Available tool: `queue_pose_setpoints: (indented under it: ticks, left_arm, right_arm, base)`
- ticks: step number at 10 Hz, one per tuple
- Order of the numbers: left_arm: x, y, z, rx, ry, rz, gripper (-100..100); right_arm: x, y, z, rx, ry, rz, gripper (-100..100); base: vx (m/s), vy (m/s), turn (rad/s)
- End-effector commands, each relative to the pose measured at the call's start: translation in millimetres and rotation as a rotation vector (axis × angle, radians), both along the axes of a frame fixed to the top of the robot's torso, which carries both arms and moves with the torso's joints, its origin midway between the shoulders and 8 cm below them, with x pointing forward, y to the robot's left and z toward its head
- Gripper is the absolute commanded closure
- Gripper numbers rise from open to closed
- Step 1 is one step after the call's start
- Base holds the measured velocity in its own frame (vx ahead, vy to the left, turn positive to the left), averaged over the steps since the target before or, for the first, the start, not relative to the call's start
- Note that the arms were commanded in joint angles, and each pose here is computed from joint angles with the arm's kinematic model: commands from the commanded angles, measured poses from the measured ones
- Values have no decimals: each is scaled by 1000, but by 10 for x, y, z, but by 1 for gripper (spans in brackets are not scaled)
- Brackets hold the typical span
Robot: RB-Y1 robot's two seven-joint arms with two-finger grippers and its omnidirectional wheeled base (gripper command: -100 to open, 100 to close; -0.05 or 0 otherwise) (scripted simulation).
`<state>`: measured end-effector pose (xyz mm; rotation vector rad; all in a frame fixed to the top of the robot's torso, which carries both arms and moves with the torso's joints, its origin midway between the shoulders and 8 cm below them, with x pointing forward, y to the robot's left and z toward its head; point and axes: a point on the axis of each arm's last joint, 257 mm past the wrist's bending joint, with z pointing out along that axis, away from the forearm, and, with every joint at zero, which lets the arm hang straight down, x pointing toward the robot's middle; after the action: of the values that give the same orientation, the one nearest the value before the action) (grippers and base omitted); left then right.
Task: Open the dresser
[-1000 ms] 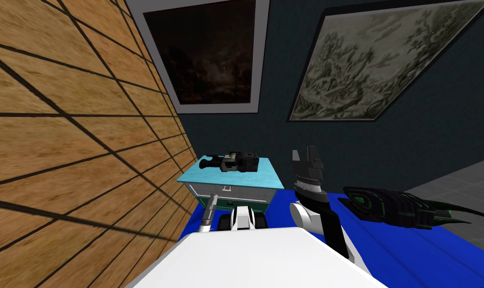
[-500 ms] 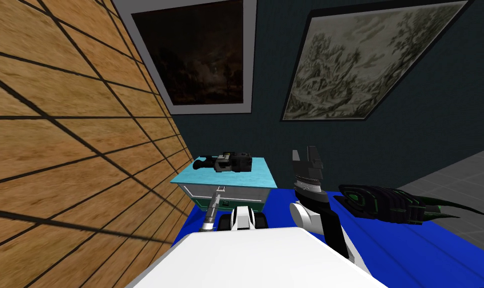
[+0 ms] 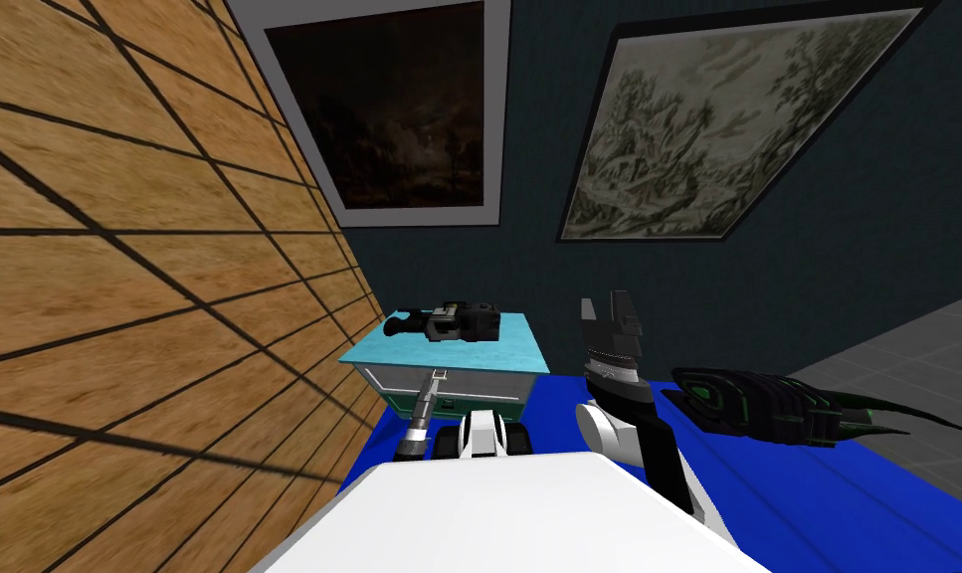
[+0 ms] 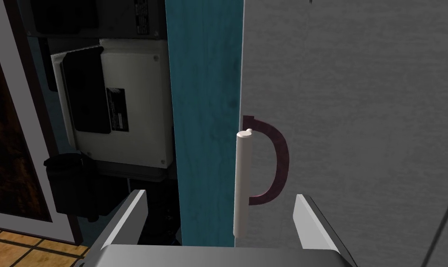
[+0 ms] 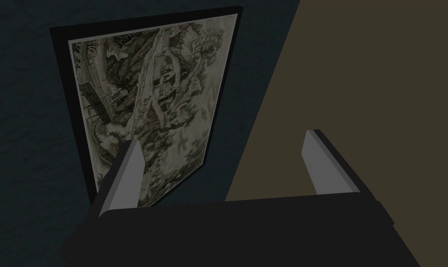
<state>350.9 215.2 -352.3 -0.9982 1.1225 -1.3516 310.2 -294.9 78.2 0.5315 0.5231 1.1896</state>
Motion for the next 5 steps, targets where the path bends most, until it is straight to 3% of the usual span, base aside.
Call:
queue_pose_setpoints:
  ticks: [1, 4, 5]
  left_arm:
    - [-123, -4, -66, -2, 0, 1, 100]
    - [-265, -12, -111, -4, 0, 2, 100]
    - [-229, -16, -122, -4, 9, 0, 100]
  right_arm:
    - [0, 0, 0, 0, 0, 0, 0]
    - [0, 0, 0, 0, 0, 0, 0]
    - [0, 0, 0, 0, 0, 0, 0]
  base:
    - [5, 8, -14]
    - [11, 11, -3]
    - [0, 0, 0]
